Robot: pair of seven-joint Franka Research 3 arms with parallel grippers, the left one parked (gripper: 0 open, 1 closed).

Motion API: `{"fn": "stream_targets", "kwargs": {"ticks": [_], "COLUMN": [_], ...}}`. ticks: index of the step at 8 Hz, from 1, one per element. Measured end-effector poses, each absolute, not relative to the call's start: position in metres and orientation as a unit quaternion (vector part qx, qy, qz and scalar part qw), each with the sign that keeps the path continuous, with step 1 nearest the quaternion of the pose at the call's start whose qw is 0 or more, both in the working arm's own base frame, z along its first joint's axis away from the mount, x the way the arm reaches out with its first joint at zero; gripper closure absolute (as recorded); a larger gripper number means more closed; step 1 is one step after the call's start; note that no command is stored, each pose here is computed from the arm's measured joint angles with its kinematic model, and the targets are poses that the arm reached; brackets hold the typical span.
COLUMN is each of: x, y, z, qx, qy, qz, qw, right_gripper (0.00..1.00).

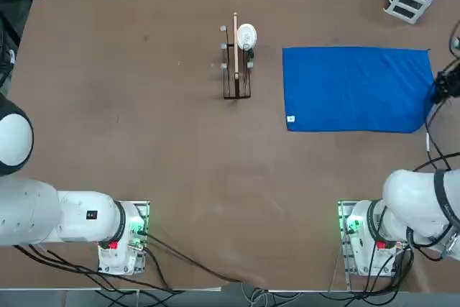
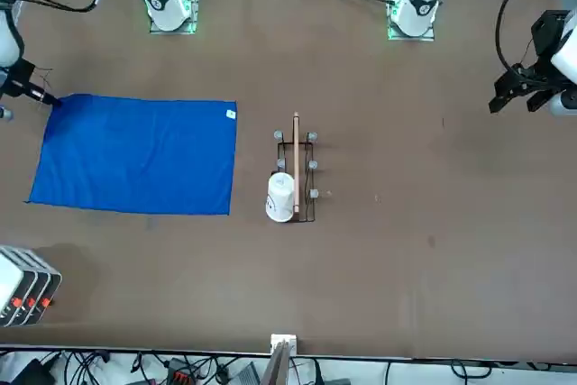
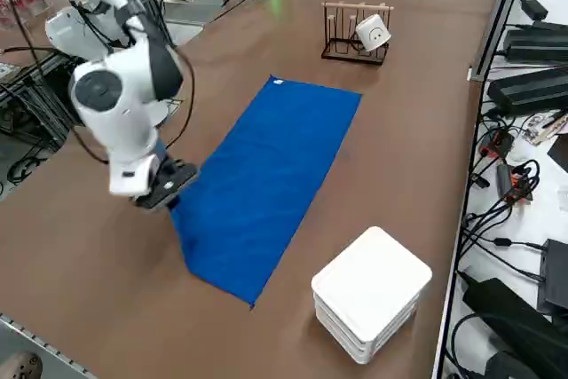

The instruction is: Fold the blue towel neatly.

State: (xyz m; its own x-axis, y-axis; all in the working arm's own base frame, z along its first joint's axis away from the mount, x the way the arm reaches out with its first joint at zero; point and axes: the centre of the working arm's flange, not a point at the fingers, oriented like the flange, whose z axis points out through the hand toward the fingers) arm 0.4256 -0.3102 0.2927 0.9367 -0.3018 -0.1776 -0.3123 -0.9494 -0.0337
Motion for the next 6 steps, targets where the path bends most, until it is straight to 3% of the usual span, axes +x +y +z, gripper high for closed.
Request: {"fn": "stream_targets", "kwargs": {"ticks": [6], "x": [0.493], "y": [-0.112], "z": [0.313], "qx": [-0.988], "qy": [-0.043], "qz": [0.142], "qw": [0.033], "right_gripper": [0.98]}}
